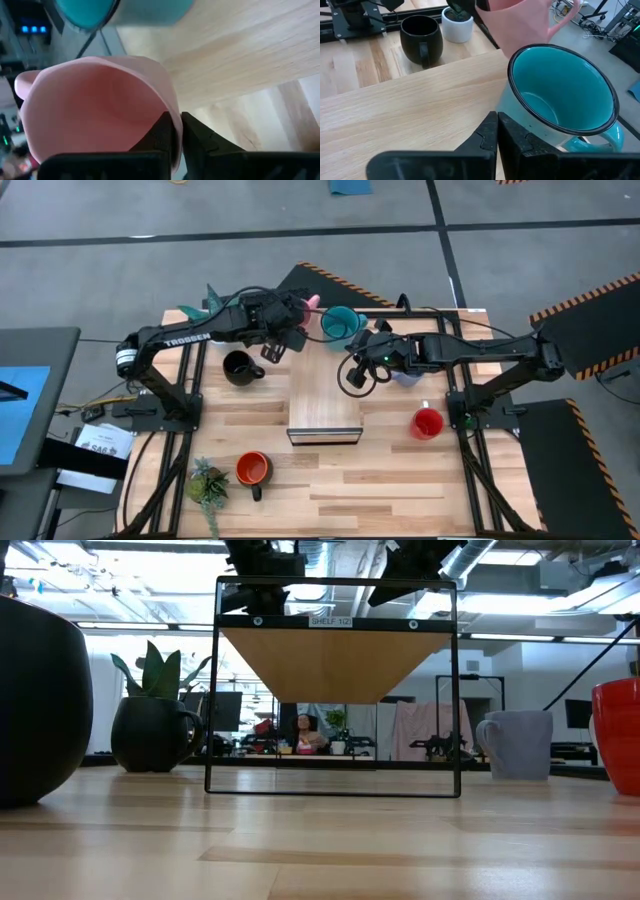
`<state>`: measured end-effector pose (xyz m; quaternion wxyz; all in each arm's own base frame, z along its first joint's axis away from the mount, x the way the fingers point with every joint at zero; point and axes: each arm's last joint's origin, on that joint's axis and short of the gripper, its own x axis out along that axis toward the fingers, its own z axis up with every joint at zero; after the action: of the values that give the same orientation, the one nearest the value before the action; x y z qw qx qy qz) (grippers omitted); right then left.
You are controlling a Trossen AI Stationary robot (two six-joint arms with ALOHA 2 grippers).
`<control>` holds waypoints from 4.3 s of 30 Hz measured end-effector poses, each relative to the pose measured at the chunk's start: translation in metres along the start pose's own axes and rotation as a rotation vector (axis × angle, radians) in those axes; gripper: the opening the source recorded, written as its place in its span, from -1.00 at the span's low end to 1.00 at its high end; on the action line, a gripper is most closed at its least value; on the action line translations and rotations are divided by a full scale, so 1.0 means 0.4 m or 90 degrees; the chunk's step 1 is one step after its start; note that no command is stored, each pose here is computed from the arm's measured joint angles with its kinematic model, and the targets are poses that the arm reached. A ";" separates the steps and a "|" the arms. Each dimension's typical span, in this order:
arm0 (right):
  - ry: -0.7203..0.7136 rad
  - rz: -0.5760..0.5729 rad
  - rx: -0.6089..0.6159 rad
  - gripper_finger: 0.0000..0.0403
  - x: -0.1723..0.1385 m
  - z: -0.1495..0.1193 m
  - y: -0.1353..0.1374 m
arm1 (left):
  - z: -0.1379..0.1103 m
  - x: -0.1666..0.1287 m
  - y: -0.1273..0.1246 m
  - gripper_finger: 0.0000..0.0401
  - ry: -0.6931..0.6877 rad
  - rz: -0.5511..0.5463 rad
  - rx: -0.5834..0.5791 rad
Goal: Place coffee mugs
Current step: Adjust the mugs on the shelf
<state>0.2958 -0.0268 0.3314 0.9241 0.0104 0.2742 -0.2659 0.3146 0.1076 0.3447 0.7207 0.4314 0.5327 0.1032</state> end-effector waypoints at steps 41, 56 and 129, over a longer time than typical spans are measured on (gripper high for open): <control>0.018 -0.003 0.007 -0.84 0.000 -0.008 -0.001 | 0.037 0.037 0.080 -0.97 0.027 -0.236 -0.248; 0.018 -0.003 0.006 -0.84 0.000 -0.008 -0.001 | 0.040 0.036 0.084 -0.61 0.011 -0.228 -0.223; -0.109 -0.104 0.235 -0.91 0.130 -0.191 -0.275 | -0.211 -0.182 -0.374 -1.00 -0.717 0.083 -0.500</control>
<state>0.2398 -0.1337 0.2538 0.9017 0.1343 0.1416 -0.3857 0.1657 0.0157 0.2796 0.9829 0.1573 -0.0269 0.0914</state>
